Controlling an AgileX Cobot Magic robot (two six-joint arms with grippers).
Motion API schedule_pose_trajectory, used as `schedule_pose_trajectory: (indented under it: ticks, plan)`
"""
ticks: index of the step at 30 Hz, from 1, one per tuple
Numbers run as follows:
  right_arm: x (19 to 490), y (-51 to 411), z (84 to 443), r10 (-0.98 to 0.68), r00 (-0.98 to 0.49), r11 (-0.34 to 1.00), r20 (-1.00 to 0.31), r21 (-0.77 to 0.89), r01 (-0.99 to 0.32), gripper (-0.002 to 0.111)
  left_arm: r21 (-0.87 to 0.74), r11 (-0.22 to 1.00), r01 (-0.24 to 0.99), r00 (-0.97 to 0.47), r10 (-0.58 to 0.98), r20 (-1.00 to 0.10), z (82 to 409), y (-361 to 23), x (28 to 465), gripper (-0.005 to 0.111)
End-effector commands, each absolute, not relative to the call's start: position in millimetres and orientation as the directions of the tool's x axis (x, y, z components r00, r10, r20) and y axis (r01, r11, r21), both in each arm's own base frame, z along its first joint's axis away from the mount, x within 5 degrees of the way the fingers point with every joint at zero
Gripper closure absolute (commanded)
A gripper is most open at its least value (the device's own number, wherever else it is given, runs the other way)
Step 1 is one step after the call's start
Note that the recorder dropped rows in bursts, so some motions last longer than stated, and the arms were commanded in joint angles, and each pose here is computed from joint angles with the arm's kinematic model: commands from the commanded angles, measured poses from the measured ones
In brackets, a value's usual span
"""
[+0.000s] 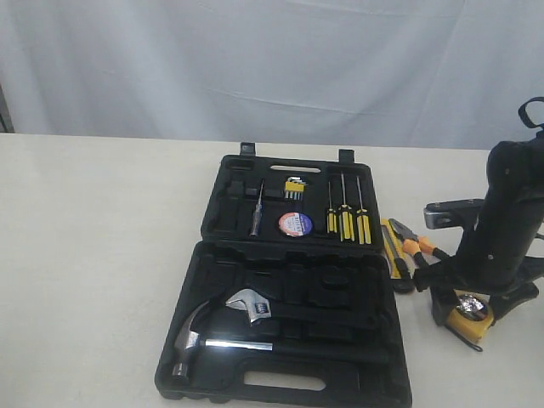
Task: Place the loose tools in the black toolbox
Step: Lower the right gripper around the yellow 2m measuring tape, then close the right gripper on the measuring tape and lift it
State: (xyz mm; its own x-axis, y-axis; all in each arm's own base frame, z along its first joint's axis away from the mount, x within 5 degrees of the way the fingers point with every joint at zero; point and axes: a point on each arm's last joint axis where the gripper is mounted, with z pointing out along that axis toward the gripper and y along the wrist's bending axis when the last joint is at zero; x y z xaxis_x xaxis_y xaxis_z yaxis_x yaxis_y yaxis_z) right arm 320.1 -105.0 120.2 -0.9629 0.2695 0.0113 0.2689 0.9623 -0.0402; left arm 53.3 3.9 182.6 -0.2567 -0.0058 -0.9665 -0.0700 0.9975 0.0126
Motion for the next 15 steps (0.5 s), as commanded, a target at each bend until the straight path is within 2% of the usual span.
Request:
schedule_pose_trajectory:
  ticks: [1,10,15]
  plan:
    - [316.9,-106.9,120.8,0.232,-0.972,0.972,0.044,-0.047,0.230,0.035,0.007,0.998,-0.067,-0.252,-0.010,-0.968,182.3,3.7,53.4,0.107]
    - [314.8,-106.2,120.9,0.216,-0.974,0.976,0.068,-0.044,0.214,0.035,0.007,0.998,-0.067,-0.252,-0.010,-0.968,182.3,3.7,53.4,0.107]
    - [312.8,-102.9,121.0,0.113,-0.989,0.994,0.098,-0.003,0.113,0.035,0.007,0.998,-0.067,-0.252,-0.010,-0.968,182.3,3.7,53.4,0.107]
